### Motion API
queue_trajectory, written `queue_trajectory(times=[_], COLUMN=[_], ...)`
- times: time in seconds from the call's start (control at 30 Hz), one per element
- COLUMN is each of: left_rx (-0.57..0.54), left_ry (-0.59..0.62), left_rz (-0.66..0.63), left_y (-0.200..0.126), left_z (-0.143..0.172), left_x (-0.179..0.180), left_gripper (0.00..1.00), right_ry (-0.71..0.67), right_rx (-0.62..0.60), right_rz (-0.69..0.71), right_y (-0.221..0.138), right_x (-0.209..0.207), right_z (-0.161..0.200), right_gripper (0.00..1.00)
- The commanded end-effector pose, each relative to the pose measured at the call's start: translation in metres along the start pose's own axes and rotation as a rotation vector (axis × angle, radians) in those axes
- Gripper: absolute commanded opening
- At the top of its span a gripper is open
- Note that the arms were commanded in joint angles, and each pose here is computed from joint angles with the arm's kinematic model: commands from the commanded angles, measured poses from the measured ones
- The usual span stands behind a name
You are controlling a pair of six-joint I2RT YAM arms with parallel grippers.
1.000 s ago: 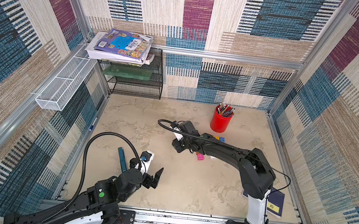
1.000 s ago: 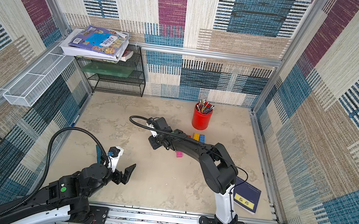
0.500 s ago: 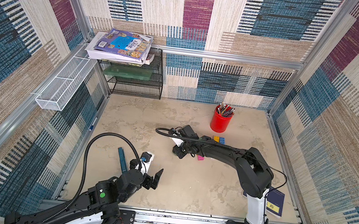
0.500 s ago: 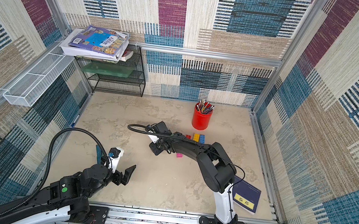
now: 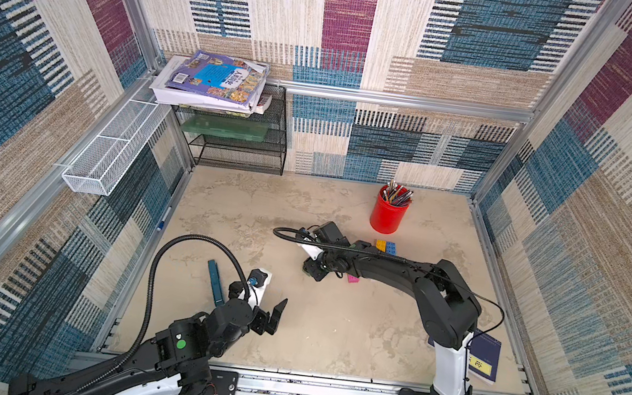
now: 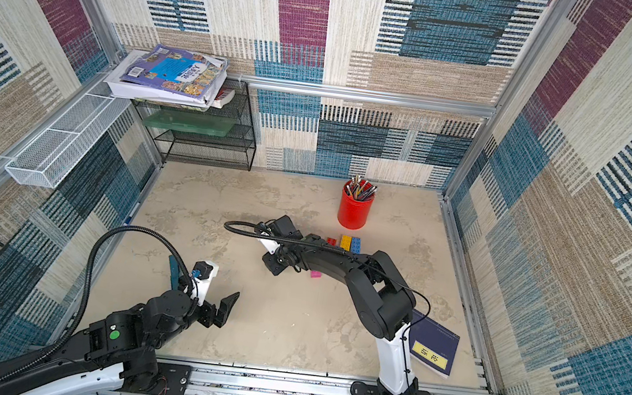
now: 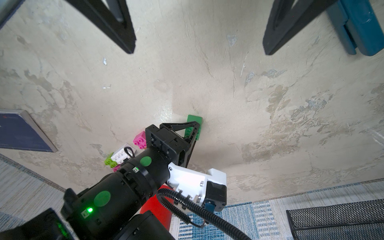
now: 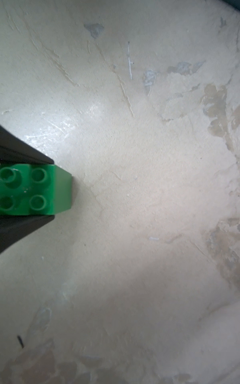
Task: Assemble the letter f with lego
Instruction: Place the lego brick at the center of the board, then pick up the lego brick from the center of the board.
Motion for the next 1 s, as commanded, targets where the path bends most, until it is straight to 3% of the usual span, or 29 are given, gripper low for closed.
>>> queue_trajectory(times=[0.0, 0.27, 0.53, 0.77, 0.97], left_rx=[-0.014, -0.014, -0.027, -0.022, 0.005], left_ry=[-0.011, -0.007, -0.019, 0.023, 0.135], left_rz=[0.009, 0.031, 0.086, 0.144, 0.191], left_y=[0.0, 0.001, -0.007, -0.014, -0.013], left_z=[-0.003, -0.002, -0.021, -0.049, -0.071], left_x=[-0.001, -0.005, -0.014, -0.03, -0.048], left_gripper=[0.99, 0.99, 0.99, 0.99, 0.99], right_ry=[-0.023, -0.006, 0.136, 0.298, 0.424], right_rx=[-0.033, -0.048, -0.122, -0.044, 0.046], right_rz=[-0.018, -0.015, 0.084, 0.224, 0.312], right_y=[0.0, -0.007, -0.06, -0.084, -0.088], right_x=[0.001, 0.0, -0.021, -0.047, -0.073], right_z=[-0.006, -0.012, -0.029, -0.014, 0.008], right_gripper=[0.41, 0.48, 0.54, 0.54, 0.56])
Point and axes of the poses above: each gripper's point midway between its finger pads, its own y axis out along the fingers, its own x axis along the line the jaws close on, z = x × y, the point moved 4 cm from there along -y, back along the fingers, and after that the axes turned 5 degrees about -y, right-handed, at the moved point
